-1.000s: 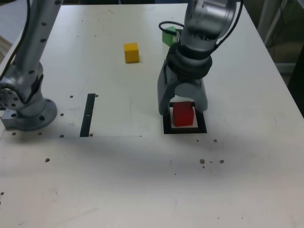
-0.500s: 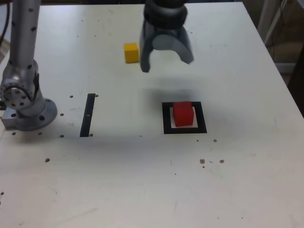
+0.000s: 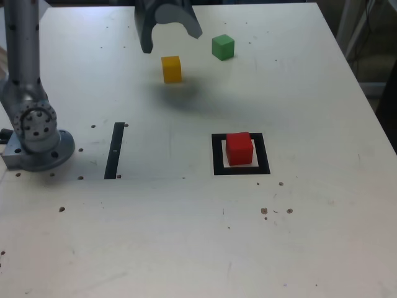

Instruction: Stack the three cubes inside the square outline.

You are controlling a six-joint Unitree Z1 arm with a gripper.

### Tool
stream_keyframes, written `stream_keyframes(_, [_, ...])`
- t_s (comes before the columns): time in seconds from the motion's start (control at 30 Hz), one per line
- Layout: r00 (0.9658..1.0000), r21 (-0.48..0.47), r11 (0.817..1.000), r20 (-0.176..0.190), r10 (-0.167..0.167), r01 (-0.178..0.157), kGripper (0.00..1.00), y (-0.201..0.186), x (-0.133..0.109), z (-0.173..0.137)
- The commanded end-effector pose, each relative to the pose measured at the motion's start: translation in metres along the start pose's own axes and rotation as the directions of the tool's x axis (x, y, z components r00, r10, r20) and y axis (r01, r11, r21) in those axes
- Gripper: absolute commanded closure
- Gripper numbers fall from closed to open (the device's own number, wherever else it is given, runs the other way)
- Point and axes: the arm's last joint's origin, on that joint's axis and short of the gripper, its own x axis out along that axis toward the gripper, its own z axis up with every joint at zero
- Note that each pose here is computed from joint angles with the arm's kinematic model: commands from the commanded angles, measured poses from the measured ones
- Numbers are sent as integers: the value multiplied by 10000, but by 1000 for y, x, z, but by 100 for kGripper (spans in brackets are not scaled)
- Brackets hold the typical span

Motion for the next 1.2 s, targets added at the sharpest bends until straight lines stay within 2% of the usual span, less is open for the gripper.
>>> stream_keyframes(0.0, [9997,113,9999,-258,-34,37,1,9,10,6])
stream_keyframes(0.13, [9975,436,9987,-667,-235,264,1,23,31,17])
stream_keyframes(0.33, [9953,1210,9915,-893,-379,486,3,27,50,30])
stream_keyframes(0.53, [9928,1655,9834,-1054,-569,740,9,26,58,35])
stream_keyframes(0.73, [9887,1968,9754,-1294,-751,998,17,25,68,40])
stream_keyframes(0.97, [9895,2045,9737,-1233,-757,1000,21,26,76,49])
stream_keyframes(1.17, [9901,2037,9737,-1156,-801,1025,31,26,79,53])
